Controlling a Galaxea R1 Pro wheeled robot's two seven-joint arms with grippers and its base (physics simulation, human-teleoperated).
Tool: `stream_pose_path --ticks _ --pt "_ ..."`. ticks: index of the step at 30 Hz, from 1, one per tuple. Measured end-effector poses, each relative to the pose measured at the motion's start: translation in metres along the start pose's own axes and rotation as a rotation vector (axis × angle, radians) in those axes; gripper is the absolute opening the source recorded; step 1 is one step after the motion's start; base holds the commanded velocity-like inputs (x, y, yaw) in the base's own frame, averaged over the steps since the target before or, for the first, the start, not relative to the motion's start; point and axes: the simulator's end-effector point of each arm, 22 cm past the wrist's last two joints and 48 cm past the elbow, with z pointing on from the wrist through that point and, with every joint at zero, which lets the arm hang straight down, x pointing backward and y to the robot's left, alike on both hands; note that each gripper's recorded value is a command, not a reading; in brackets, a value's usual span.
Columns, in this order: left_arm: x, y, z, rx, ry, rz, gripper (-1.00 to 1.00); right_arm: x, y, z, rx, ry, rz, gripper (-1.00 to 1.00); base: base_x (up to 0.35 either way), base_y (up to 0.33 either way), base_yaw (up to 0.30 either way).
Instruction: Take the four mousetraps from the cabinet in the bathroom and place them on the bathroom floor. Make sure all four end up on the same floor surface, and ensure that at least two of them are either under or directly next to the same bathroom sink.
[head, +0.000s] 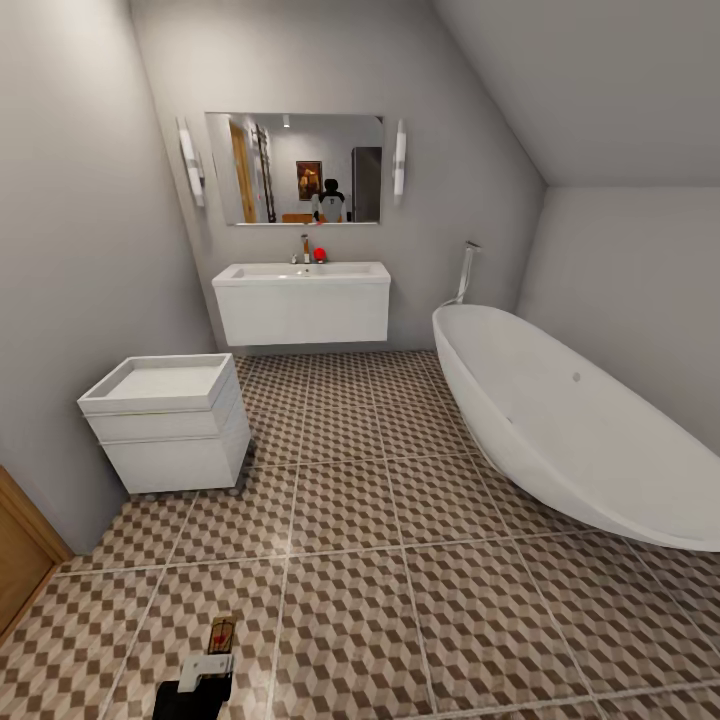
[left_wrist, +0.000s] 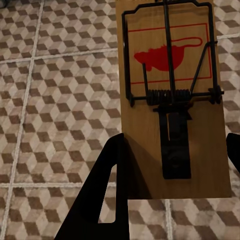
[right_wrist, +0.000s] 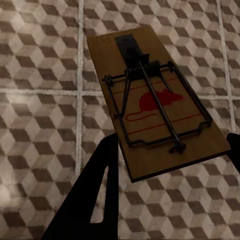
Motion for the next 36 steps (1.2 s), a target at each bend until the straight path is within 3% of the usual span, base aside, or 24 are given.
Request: stream_pose_path --ticks 2,6,7,10,16,20,23,36 --pt "0.0 0.0 0.0 0.0 0.001 0.0 -1.0 -0.003 0.021 -0.001 -0.027 -0.003 0.009 -1.0 0.0 0.0 0.0" --pt "0.0 0.0 0.0 0.0 0.001 0.0 -1.0 -0.005 0.032 -0.003 -0.038 -0.004 0.023 -1.0 0.0 0.0 0.0" --pt "0.0 0.0 0.0 0.0 0.001 0.0 -1.0 -0.011 0.043 -0.003 -0.049 -0.017 0.027 -1.0 0.0 0.0 0.0" --pt "0.0 0.0 0.0 0.0 0.001 0.0 -1.0 -0.035 0.043 0.002 -0.043 -0.075 0.045 -1.0 0.0 0.0 0.0" --pt "0.0 0.0 0.0 0.0 0.0 0.0 -1.0 -0.151 0.035 0.01 -0.029 -0.33 0.078 -1.0 0.0 0.0 0.0" --pt "0.0 0.0 0.0 0.0 0.0 0.0 -1.0 -0.16 0.034 0.01 -0.028 -0.351 0.082 -1.0 0.0 0.0 0.0" --pt "0.0 -0.001 0.0 0.003 0.0 0.0 -1.0 -0.163 0.021 0.011 -0.016 -0.364 0.071 -1.0 0.0 0.0 0.0" --pt "0.0 -0.001 0.0 0.005 -0.001 0.0 -1.0 -0.159 0.015 0.011 -0.01 -0.359 0.063 -1.0 0.114 0.0 0.0"
